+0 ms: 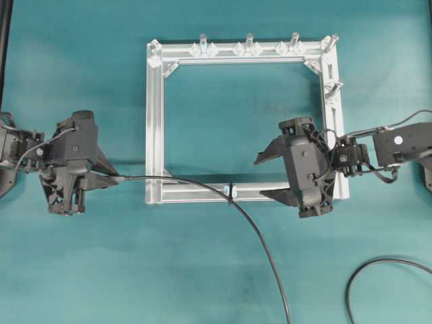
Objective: Insert the wire through the string loop located in the center.
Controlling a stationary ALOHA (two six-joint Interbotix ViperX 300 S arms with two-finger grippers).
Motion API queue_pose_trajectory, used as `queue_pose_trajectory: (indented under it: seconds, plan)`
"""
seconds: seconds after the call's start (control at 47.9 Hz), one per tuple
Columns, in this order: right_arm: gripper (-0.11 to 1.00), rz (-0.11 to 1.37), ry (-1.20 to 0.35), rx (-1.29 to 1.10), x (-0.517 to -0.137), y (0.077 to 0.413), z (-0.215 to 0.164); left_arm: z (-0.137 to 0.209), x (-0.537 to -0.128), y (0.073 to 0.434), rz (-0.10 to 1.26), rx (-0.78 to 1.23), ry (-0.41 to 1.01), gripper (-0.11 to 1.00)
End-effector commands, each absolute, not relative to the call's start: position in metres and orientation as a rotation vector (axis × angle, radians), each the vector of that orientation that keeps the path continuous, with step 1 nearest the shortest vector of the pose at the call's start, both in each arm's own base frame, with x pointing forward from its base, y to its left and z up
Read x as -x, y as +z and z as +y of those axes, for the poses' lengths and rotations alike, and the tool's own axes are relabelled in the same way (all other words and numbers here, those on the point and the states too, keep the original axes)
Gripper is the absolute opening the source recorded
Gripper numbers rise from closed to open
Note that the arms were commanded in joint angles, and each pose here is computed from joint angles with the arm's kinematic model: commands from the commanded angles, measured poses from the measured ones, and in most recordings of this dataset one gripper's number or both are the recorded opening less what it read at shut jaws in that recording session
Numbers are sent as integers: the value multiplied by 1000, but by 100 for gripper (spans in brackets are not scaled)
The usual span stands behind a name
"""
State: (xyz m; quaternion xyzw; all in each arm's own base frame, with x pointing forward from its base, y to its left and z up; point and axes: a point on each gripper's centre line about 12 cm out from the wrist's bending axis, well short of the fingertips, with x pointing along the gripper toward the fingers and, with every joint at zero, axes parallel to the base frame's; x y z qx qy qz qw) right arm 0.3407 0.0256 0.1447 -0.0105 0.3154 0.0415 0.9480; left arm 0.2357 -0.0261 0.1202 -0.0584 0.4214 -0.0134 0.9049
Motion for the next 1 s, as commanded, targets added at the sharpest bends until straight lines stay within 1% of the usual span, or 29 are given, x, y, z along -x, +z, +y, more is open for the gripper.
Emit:
queue_pose_trajectory:
  seconds: [0.0, 0.063, 0.084, 0.23, 0.251, 0.271, 0.334, 0.376, 0.605, 0.814, 0.981]
  plan:
    - [70, 605, 83, 17, -344, 156, 25, -27, -241, 126, 848, 117, -35, 19]
    - [70, 605, 81, 16, -344, 156, 25, -28, -241, 126, 851, 114, -36, 19]
    - [70, 604, 83, 17, -344, 156, 25, -28, -241, 126, 854, 114, -36, 21]
    - [70, 608, 82, 17, -343, 155, 25, -28, -240, 127, 880, 111, -36, 65]
    - [70, 607, 82, 17, -343, 155, 25, -28, -241, 127, 883, 111, -36, 69]
    - [70, 607, 81, 16, -343, 155, 25, -28, -241, 127, 886, 112, -36, 70]
    - [70, 607, 81, 16, -343, 155, 25, -28, -242, 128, 883, 111, -37, 61]
    - [70, 607, 82, 17, -343, 155, 25, -28, -243, 130, 879, 111, -37, 59]
    - [70, 571, 82, 18, -347, 167, 25, -29, -251, 157, 790, 86, -60, 60]
    - [70, 519, 62, 16, -342, 191, 18, -24, -243, 178, 752, 58, -65, 60]
    - [70, 502, 43, 17, -334, 208, 11, -15, -235, 195, 684, 55, -43, 59]
